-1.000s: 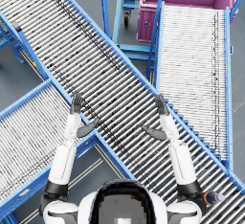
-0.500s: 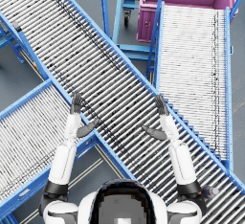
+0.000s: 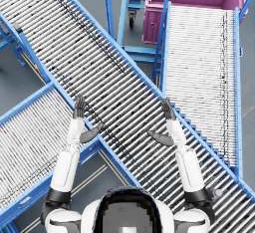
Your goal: Pick up the oil and place it on the left assembly line, put the cola on the right, and keep Sprite still
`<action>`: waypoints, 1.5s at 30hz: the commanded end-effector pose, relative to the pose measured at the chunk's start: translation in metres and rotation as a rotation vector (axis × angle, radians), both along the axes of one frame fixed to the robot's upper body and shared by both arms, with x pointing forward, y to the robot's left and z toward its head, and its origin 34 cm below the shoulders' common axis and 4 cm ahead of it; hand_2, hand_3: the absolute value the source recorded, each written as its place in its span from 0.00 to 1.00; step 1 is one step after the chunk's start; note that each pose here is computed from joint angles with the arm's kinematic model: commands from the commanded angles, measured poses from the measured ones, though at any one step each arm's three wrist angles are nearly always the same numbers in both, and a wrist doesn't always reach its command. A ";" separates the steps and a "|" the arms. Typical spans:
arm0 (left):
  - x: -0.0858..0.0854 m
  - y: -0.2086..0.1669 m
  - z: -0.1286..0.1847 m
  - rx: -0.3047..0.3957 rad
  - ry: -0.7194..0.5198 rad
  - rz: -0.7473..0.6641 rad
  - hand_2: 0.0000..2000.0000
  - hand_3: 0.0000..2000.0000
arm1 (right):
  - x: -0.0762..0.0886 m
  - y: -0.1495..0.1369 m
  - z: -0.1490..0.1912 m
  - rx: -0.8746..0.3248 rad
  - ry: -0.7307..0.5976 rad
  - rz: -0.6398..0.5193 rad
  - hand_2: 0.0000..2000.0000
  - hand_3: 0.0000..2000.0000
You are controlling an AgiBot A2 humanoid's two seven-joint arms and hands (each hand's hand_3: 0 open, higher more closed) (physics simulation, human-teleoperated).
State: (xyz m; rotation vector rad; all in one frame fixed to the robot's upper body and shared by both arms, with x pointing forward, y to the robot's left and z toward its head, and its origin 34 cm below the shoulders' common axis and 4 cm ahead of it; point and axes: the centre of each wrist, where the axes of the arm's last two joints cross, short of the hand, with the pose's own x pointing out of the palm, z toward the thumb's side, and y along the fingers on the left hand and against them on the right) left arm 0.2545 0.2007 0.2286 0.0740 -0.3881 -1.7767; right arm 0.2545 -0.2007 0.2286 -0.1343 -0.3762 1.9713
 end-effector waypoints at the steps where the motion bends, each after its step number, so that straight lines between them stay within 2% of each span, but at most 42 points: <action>1: 0.000 0.000 0.000 0.000 0.000 0.000 0.00 0.00 | 0.000 0.000 0.000 0.000 0.000 0.000 0.00 0.00; 45: 0.000 0.000 0.000 0.000 0.000 0.000 0.00 0.00 | 0.000 0.000 0.000 0.000 0.000 0.000 0.00 0.00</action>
